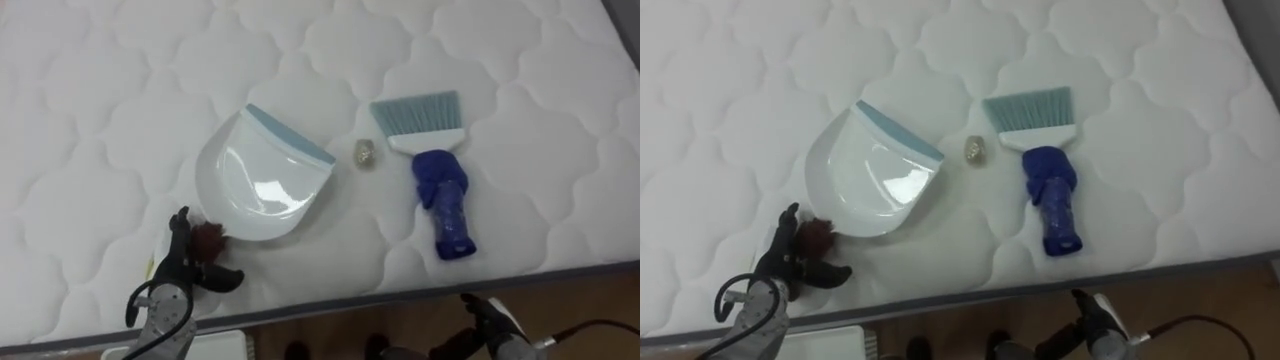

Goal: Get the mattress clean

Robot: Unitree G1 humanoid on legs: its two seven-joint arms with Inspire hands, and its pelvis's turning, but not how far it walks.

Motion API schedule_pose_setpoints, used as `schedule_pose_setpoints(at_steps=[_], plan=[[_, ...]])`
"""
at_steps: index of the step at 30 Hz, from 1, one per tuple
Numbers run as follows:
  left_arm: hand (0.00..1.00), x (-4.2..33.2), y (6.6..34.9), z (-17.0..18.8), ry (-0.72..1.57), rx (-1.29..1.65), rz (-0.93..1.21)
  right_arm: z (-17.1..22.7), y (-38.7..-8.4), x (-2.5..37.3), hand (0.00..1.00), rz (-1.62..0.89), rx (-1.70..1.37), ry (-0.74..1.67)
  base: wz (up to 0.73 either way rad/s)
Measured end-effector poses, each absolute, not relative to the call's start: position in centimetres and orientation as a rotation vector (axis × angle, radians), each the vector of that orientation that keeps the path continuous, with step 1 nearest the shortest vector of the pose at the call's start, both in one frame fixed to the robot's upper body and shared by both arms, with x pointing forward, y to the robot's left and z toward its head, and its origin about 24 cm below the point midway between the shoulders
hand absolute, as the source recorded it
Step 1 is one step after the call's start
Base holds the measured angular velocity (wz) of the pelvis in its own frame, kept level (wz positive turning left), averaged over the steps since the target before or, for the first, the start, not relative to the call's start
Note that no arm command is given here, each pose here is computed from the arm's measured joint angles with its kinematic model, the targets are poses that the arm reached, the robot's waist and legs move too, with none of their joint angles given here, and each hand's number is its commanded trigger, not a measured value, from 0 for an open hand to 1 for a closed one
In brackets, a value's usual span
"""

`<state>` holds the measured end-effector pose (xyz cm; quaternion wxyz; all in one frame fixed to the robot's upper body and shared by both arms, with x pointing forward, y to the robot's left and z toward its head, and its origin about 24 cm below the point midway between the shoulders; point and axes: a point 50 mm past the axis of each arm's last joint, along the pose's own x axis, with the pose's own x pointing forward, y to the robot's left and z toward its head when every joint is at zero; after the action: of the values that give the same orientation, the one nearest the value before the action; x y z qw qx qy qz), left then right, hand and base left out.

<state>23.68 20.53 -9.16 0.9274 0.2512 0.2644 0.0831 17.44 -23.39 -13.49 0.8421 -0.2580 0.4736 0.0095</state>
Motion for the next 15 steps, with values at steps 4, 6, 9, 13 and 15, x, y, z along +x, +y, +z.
schedule_pose_setpoints(at_steps=[4, 6, 9, 13, 15], plan=[[1.0, 24.1, 20.6, -8.8, 0.526, 0.521, 0.188, -13.4, -23.4, 17.6, 0.0, 0.006, -0.533, 0.993, 0.01], [1.0, 24.3, 20.7, -8.7, 0.521, 0.524, 0.197, -13.4, -23.4, 17.6, 0.0, 0.001, -0.531, 0.992, 0.0], [1.0, 24.6, 21.3, -8.4, 0.519, 0.542, 0.234, -13.4, -23.4, 17.7, 0.0, -0.003, -0.533, 0.992, 0.02], [1.0, 25.6, 22.5, -7.5, 0.505, 0.571, 0.279, -13.3, -23.1, 17.9, 0.0, -0.015, -0.542, 0.988, 0.05], [1.0, 25.8, 22.8, -7.3, 0.513, 0.591, 0.281, -13.3, -23.0, 18.1, 0.0, -0.014, -0.555, 0.988, 0.0]])
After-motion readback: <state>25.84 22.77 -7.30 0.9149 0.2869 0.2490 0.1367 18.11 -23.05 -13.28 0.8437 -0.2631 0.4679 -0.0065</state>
